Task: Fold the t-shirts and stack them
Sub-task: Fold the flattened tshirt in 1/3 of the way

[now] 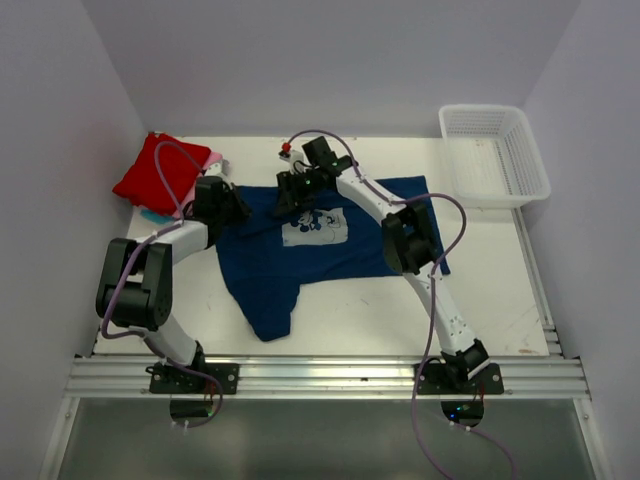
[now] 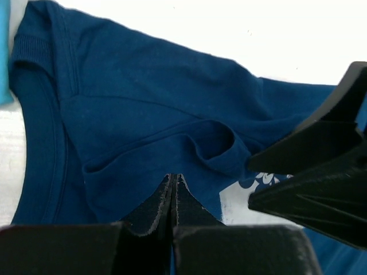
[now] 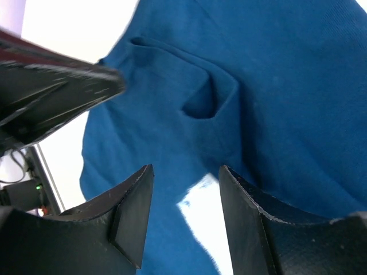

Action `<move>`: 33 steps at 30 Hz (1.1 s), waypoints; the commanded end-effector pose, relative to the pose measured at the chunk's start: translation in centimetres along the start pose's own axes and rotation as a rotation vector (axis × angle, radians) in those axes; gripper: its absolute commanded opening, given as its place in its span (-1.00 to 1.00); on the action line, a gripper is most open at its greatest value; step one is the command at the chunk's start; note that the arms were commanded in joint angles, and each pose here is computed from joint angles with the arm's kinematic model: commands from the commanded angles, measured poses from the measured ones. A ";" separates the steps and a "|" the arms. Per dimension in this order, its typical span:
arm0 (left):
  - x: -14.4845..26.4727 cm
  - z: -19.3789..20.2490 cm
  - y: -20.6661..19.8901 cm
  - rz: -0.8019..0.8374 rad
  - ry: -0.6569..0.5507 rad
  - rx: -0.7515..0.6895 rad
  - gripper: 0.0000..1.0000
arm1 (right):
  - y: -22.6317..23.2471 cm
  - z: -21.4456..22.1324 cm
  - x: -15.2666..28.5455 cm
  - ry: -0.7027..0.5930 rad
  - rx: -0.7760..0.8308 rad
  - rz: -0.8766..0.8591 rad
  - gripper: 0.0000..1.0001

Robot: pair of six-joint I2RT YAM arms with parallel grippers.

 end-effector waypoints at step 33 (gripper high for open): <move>0.6 0.6 -0.1 0.031 -0.014 0.002 -1.00 | 2.1 -1.5 1.8 -0.102 0.077 -0.037 -1.00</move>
Point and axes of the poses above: each gripper's point midway between its finger pads, its own x axis back along the fingers, its own y axis along the line the jaws close on, z = x × y, the point moved 3 cm from there along x, back along the fingers, and after that the axes turned 2 degrees about x, right-handed, at the moved point
